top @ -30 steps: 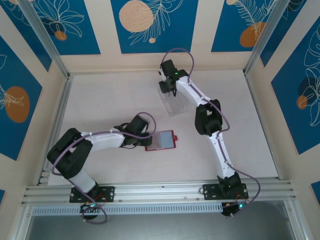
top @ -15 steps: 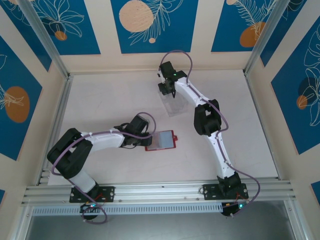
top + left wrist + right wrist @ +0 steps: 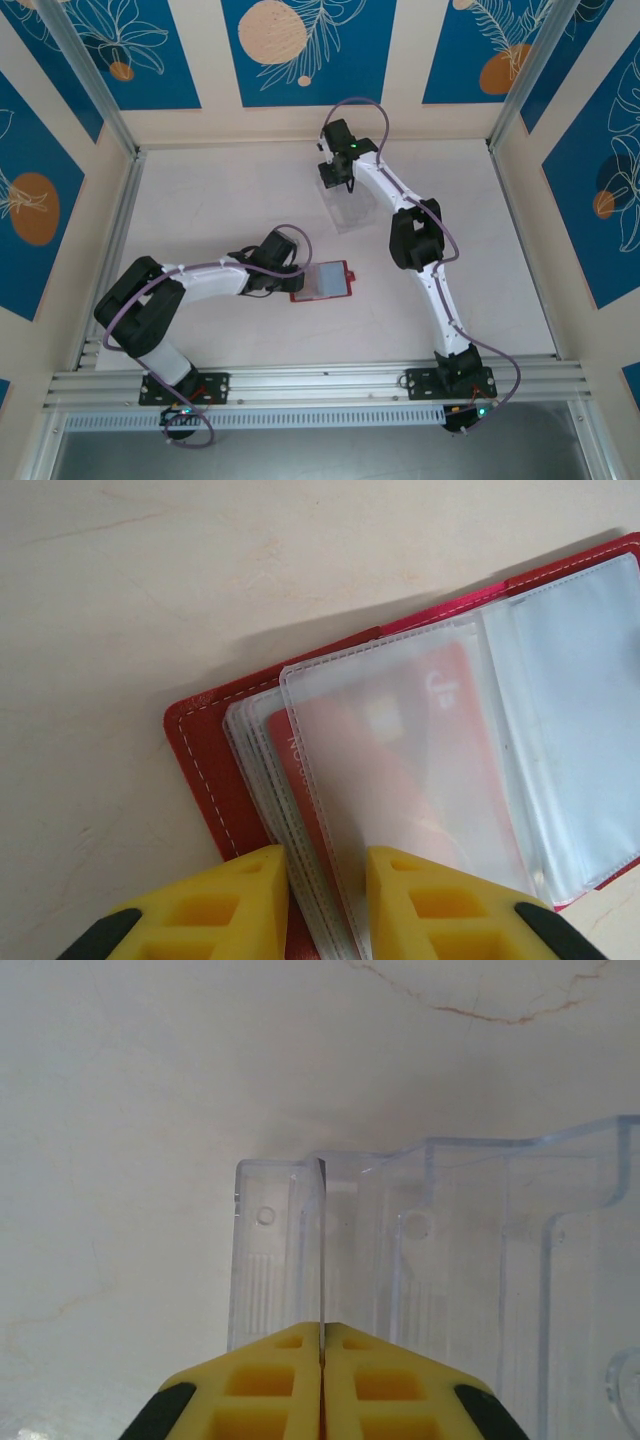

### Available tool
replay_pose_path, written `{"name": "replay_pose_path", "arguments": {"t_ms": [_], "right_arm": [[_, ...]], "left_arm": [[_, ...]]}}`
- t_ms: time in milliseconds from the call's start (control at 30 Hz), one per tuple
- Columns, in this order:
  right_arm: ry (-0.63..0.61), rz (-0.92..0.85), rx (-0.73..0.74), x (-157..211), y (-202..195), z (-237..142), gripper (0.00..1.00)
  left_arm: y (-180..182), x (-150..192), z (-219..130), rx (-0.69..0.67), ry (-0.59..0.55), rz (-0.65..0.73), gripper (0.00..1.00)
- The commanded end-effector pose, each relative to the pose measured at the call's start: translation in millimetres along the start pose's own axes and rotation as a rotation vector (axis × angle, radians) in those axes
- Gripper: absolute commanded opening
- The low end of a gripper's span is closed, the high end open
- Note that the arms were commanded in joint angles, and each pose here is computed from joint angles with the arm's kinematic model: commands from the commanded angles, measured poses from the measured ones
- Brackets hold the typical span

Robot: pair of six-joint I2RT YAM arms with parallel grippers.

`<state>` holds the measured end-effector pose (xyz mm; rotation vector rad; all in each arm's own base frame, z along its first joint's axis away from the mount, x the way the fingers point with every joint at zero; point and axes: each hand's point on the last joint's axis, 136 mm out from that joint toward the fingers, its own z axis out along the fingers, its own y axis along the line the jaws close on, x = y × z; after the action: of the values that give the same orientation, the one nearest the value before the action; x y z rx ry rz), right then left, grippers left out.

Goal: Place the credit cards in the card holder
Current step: Pick up the credit card from the storage box.

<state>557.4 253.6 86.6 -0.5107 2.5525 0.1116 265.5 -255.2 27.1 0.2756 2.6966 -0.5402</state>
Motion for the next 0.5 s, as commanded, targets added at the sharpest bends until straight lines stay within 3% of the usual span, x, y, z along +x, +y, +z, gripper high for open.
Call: {"name": "replay_pose_path", "arguments": {"t_ms": [0,233,467], "right_arm": [[-0.003,0.008,-0.043,-4.2,3.6,-4.0,0.08],[-0.023,0.015,-0.088,-13.4,9.9,-19.8,0.00],[-0.149,0.041,-0.111,-48.2,11.9,-86.3,0.00]], "left_arm": [[19.2,30.4,5.9,-0.077,0.092,0.000,0.25],[19.5,31.5,5.9,-0.077,0.095,-0.002,0.25],[19.3,30.6,3.2,-0.077,0.090,-0.002,0.25]]}}
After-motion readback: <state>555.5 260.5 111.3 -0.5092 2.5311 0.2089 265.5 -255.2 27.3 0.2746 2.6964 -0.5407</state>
